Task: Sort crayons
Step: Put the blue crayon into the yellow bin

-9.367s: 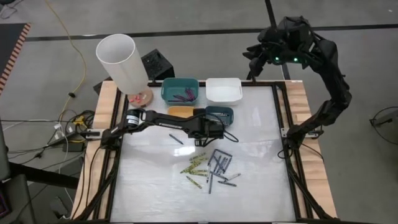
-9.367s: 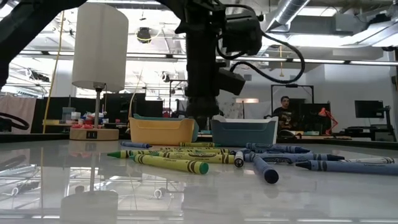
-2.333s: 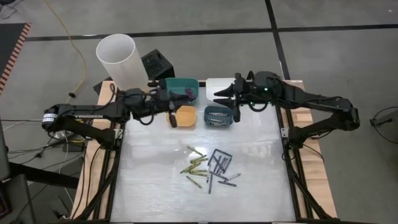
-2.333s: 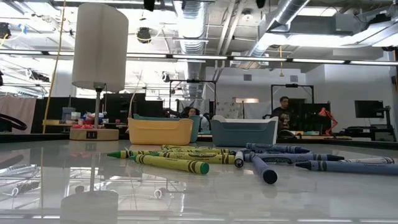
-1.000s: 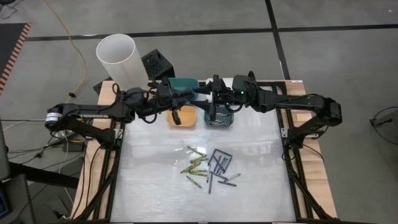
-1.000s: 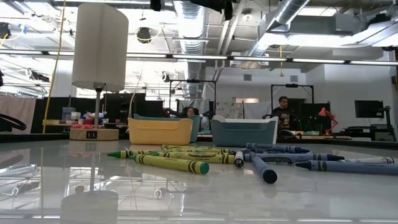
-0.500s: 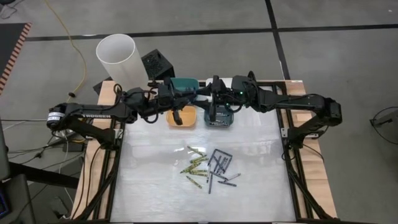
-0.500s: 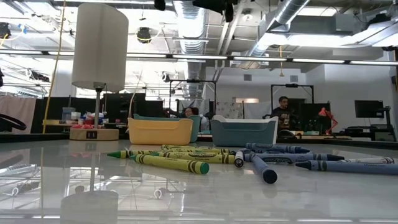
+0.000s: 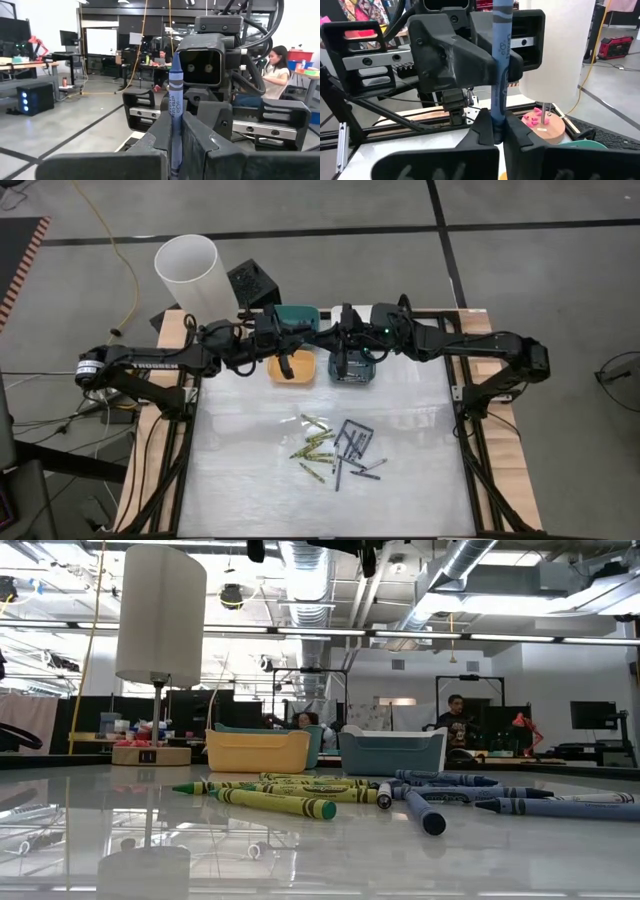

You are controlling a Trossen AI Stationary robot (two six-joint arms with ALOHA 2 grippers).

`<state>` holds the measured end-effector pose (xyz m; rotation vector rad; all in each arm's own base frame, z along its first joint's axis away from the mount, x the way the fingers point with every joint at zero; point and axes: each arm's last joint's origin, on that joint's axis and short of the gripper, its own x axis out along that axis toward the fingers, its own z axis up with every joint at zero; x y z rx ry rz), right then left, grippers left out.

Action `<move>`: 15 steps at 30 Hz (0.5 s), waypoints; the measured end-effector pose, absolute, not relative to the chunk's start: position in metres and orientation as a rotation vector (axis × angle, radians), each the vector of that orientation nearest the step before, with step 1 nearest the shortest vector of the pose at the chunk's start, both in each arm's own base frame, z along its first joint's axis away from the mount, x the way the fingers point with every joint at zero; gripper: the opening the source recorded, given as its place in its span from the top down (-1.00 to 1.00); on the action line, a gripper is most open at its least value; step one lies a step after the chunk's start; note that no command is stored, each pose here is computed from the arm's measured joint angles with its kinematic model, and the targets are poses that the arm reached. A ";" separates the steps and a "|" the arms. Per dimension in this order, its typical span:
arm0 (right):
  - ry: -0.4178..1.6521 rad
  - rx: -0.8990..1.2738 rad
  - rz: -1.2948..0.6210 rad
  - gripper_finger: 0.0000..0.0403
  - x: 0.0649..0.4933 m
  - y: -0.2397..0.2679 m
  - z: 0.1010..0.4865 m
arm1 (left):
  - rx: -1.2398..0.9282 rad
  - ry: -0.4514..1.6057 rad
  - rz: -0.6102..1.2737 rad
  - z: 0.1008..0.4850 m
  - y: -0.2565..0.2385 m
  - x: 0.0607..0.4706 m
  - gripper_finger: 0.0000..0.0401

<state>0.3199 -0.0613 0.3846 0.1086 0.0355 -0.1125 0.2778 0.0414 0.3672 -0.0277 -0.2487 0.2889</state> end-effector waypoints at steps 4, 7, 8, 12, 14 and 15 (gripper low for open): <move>0.052 0.112 -0.115 0.98 0.320 -0.061 0.383 | -0.035 -0.241 0.298 0.366 0.042 0.278 0.94; 0.068 0.123 -0.121 0.98 0.320 -0.062 0.381 | -0.050 -0.212 0.318 0.363 0.042 0.278 0.88; 0.075 0.126 -0.122 0.98 0.320 -0.062 0.381 | -0.049 -0.197 0.318 0.362 0.042 0.279 0.85; 0.088 0.127 -0.159 0.99 0.319 -0.063 0.379 | -0.051 -0.135 0.318 0.356 0.042 0.279 0.64; 0.099 0.129 -0.174 0.99 0.319 -0.066 0.378 | -0.053 -0.100 0.319 0.353 0.042 0.280 0.53; 0.102 0.133 -0.180 0.99 0.318 -0.067 0.378 | -0.057 -0.082 0.320 0.351 0.042 0.280 0.47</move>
